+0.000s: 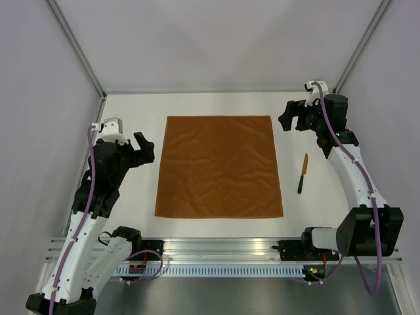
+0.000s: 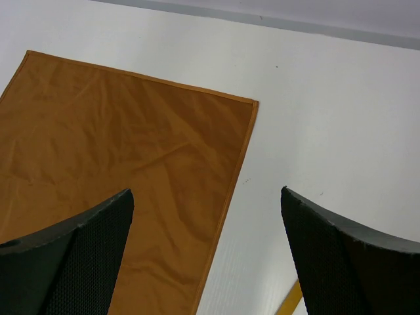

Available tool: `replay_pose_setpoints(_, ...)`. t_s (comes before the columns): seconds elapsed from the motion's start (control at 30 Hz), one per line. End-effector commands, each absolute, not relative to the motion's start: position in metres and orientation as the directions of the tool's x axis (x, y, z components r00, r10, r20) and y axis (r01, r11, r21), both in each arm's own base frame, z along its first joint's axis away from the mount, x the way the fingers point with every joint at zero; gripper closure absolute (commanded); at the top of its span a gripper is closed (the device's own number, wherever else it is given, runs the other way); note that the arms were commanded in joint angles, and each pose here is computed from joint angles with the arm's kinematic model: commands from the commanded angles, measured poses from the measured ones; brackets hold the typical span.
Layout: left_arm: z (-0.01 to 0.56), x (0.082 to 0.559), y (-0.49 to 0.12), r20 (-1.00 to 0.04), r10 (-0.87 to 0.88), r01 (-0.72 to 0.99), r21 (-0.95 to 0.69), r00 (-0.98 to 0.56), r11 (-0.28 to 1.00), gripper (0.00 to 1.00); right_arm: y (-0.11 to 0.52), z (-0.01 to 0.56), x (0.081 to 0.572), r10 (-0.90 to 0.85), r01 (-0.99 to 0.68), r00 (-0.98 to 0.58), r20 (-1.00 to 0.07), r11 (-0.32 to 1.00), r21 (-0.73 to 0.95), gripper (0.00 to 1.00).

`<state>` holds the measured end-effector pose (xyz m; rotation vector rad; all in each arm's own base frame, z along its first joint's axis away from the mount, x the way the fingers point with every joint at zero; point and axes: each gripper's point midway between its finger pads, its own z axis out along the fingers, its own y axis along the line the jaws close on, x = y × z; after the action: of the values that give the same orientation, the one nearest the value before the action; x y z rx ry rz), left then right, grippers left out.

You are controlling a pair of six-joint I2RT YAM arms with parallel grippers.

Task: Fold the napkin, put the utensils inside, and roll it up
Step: Fold the napkin at the center of the board.

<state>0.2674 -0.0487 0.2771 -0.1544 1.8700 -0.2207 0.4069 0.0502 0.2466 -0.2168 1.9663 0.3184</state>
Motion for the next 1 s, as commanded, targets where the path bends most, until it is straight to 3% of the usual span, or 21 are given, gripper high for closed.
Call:
replay_pose_setpoints(0.0, 0.274, 0.267, -0.050, -0.930, -0.177, 0.030, -0.197, -0.323, 0.980, 0.00, 0.055, 0.261, 0.413, -0.012, -0.326, -0.376, -0.927, 0.938, 0.119, 0.02)
replay_pose_setpoints(0.17, 0.296, 0.267, -0.051, -0.930, -0.199, 0.027, -0.217, -0.310, 0.976, 0.00, 0.078, 0.258, 0.422, -0.031, -0.419, -0.431, -0.902, 0.892, 0.169, 0.02)
replay_pose_setpoints(0.4, 0.348, 0.274, -0.053, -0.926, -0.262, 0.010, -0.275, -0.273, 0.961, 0.00, 0.181, 0.247, 0.405, -0.170, -0.553, -0.429, -0.887, 0.826, 0.109, 0.06)
replay_pose_setpoints(0.6, 0.375, 0.281, -0.057, -0.913, -0.319, 0.003, -0.331, -0.253, 0.944, 0.00, 0.319, 0.206, 0.324, -0.378, -0.763, -0.343, -0.860, 0.646, 0.021, 0.10)
replay_pose_setpoints(0.97, 0.380, 0.287, -0.057, -0.905, -0.338, -0.019, -0.346, -0.259, 0.938, 0.00, 0.421, 0.116, 0.211, -0.634, -0.903, -0.229, -0.738, 0.423, -0.083, 0.26)
